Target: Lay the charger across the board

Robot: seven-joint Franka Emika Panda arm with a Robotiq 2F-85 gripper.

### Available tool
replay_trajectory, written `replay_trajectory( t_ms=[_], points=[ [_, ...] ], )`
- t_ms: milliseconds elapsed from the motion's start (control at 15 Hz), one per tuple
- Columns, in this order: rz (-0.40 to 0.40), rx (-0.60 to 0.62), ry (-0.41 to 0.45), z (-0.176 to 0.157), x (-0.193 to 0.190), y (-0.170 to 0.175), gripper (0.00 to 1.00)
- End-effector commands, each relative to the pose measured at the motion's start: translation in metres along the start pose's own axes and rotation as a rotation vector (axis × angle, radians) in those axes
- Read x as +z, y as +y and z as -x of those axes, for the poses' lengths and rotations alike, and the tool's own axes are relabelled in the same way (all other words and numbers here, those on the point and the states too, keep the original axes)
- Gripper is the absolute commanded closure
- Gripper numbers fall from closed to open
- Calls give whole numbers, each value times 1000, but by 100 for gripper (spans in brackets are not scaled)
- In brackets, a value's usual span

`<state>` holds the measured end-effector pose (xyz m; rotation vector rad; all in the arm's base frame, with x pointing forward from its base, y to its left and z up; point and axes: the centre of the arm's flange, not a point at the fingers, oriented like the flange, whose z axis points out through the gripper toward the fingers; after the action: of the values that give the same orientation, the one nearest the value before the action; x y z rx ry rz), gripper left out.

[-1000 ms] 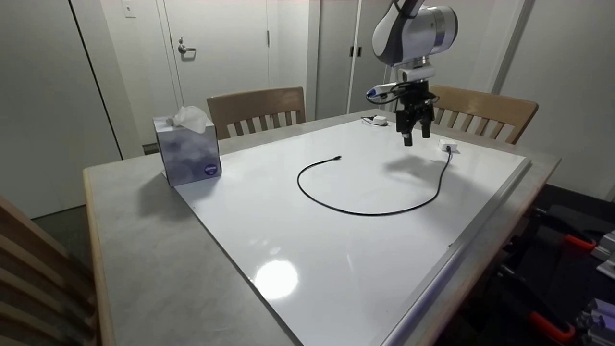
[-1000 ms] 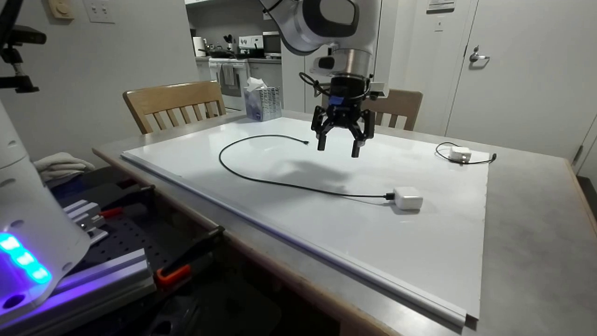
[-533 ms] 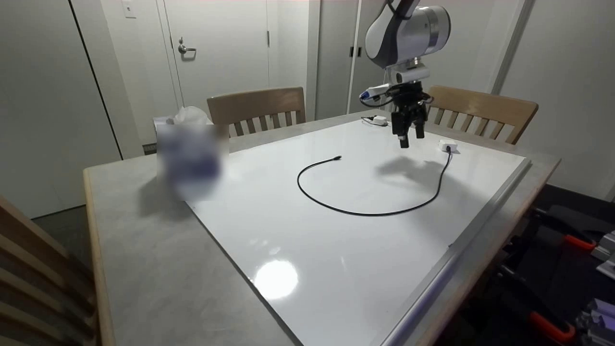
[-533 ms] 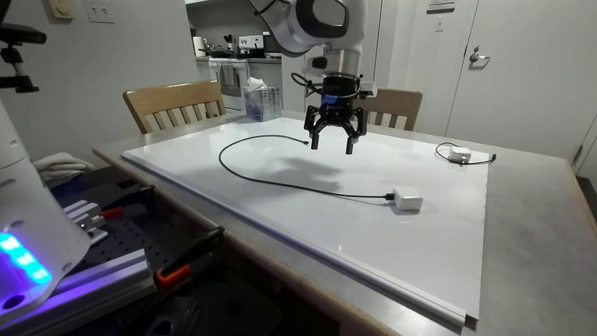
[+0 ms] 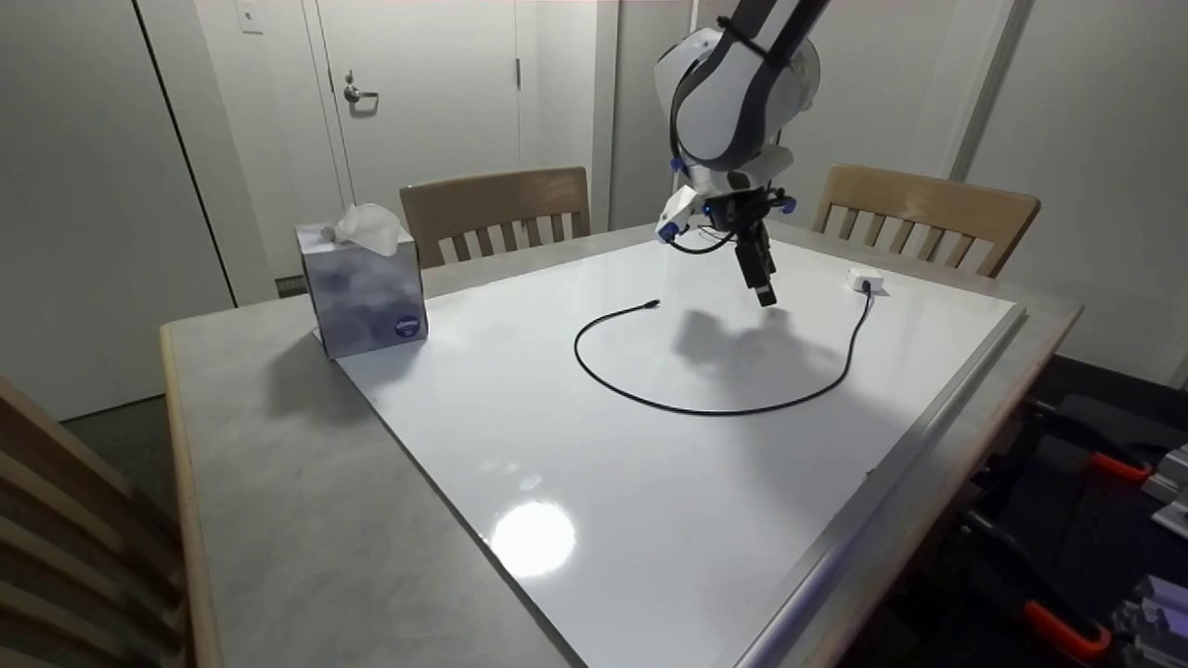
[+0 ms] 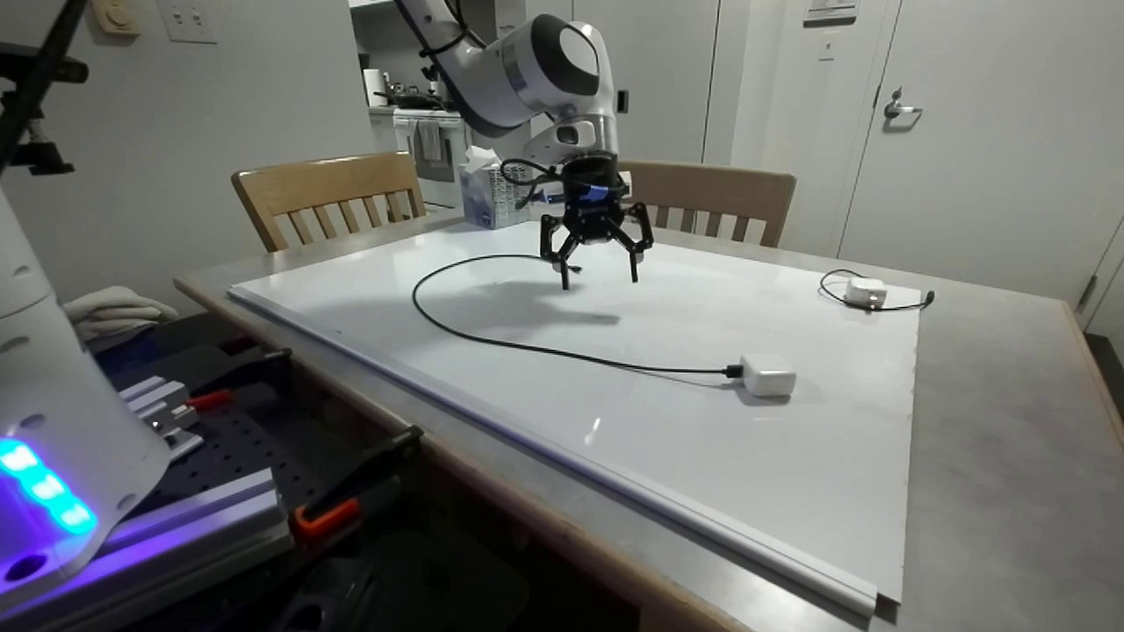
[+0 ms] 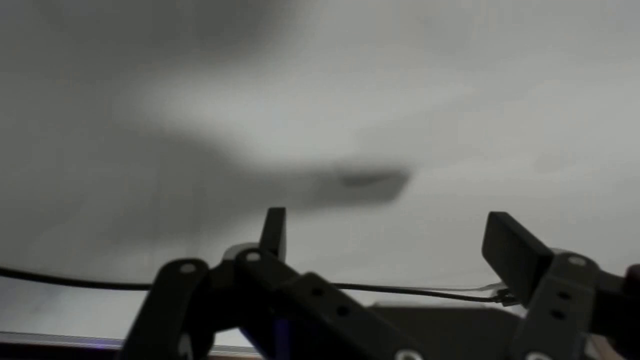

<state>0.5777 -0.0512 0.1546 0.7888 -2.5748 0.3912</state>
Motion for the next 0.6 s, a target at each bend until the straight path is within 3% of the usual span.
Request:
replay_trajectory(
  t_ms=[0,533],
  points=[
    [-25,-49,9,5,0,5,0],
    [-52,-99,-16,8,0,6,0]
  ],
)
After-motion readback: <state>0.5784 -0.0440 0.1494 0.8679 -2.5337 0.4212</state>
